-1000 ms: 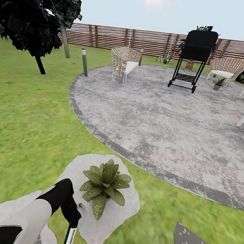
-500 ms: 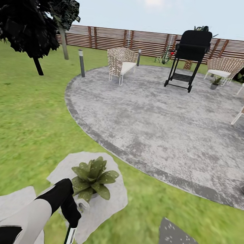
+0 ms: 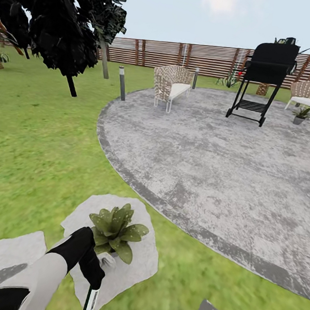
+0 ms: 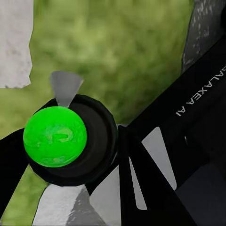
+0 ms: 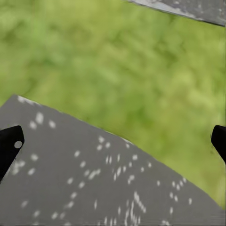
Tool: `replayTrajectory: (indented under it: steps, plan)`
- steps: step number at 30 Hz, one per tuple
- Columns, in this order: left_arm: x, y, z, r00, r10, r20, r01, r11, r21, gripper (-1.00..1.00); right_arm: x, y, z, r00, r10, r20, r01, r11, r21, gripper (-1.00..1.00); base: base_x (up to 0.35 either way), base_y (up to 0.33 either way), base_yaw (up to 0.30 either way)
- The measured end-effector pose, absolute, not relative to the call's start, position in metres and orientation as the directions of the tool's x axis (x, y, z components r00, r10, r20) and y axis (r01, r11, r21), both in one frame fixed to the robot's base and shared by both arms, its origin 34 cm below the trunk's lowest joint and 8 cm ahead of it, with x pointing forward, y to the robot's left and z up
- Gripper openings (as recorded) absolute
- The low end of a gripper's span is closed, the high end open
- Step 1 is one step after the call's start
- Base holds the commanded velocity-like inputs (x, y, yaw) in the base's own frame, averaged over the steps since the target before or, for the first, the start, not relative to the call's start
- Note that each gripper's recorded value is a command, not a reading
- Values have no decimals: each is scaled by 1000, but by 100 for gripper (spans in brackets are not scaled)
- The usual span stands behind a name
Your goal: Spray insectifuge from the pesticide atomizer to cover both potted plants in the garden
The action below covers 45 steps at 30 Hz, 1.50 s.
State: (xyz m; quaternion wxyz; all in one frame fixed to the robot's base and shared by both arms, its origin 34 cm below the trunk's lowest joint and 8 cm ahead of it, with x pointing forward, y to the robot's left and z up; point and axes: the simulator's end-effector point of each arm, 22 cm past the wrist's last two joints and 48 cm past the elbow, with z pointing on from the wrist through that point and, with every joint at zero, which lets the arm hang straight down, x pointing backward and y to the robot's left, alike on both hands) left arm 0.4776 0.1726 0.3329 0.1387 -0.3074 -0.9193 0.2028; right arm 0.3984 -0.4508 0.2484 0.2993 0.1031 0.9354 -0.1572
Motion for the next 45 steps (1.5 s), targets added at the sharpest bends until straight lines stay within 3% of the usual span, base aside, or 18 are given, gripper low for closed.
replayTrajectory:
  steps: [17,36,45]
  plan:
    - [478,175,333,-774,619,133,507,732,-456,-100,398,-451,248,-800,99,-592,287,930,-232,100,105,-293,177]
    - [506,176,340,-795,602,75,526,746,-407,-100,398,-450,248,-801,99,-591,286,930,-232,100,3,-10,274]
    - [507,183,339,-801,593,83,520,758,-394,-100,398,-453,248,-801,96,-591,285,929,-235,100,0,0,36]
